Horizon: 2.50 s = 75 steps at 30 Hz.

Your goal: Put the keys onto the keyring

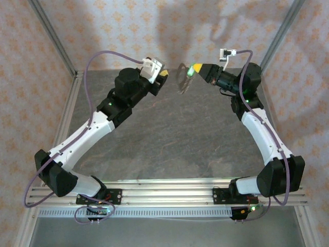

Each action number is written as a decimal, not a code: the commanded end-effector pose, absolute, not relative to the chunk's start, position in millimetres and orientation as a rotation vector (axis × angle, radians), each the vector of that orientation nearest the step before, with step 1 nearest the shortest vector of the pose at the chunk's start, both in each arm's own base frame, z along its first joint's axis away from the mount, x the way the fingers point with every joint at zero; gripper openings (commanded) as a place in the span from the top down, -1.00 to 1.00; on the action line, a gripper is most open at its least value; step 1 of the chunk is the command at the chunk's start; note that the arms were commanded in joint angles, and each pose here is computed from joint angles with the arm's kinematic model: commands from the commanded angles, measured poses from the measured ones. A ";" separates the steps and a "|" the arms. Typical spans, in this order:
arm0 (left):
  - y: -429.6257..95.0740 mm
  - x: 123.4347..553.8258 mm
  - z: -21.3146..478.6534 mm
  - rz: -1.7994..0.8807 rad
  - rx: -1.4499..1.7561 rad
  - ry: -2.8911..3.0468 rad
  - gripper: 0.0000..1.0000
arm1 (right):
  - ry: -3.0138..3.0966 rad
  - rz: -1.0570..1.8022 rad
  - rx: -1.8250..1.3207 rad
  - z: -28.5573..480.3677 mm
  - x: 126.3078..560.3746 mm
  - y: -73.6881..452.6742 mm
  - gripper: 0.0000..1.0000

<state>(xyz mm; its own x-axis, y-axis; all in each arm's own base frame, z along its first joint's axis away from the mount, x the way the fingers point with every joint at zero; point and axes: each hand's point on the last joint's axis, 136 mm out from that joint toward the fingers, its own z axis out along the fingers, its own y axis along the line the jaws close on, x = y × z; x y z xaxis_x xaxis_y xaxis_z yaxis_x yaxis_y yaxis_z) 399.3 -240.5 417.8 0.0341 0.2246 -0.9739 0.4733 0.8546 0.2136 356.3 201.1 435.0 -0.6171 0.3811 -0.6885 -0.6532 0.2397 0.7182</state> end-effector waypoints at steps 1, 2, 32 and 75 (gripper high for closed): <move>-236.0 399.7 441.0 -0.289 0.545 1.522 0.17 | 1.623 1.488 -0.455 451.1 335.4 206.6 1.00; -234.0 401.4 442.9 -0.300 0.547 1.524 0.16 | 1.638 1.487 -0.480 448.2 333.4 208.3 1.00; -295.5 389.7 410.2 -0.738 1.009 1.641 0.08 | 1.765 1.441 -0.690 415.8 311.3 213.0 1.00; -315.3 384.9 394.8 -0.639 1.130 1.611 0.13 | 1.748 1.453 -0.741 420.5 294.1 212.5 1.00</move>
<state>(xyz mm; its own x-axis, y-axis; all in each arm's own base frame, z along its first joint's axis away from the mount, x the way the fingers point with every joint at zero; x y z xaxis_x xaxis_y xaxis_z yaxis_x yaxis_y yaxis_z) 383.5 -321.1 380.2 -0.0742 0.3540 -0.9323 0.9079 0.4107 0.0837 310.6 214.0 392.1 -0.6520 0.0282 -0.7577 -0.7332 0.2315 0.6395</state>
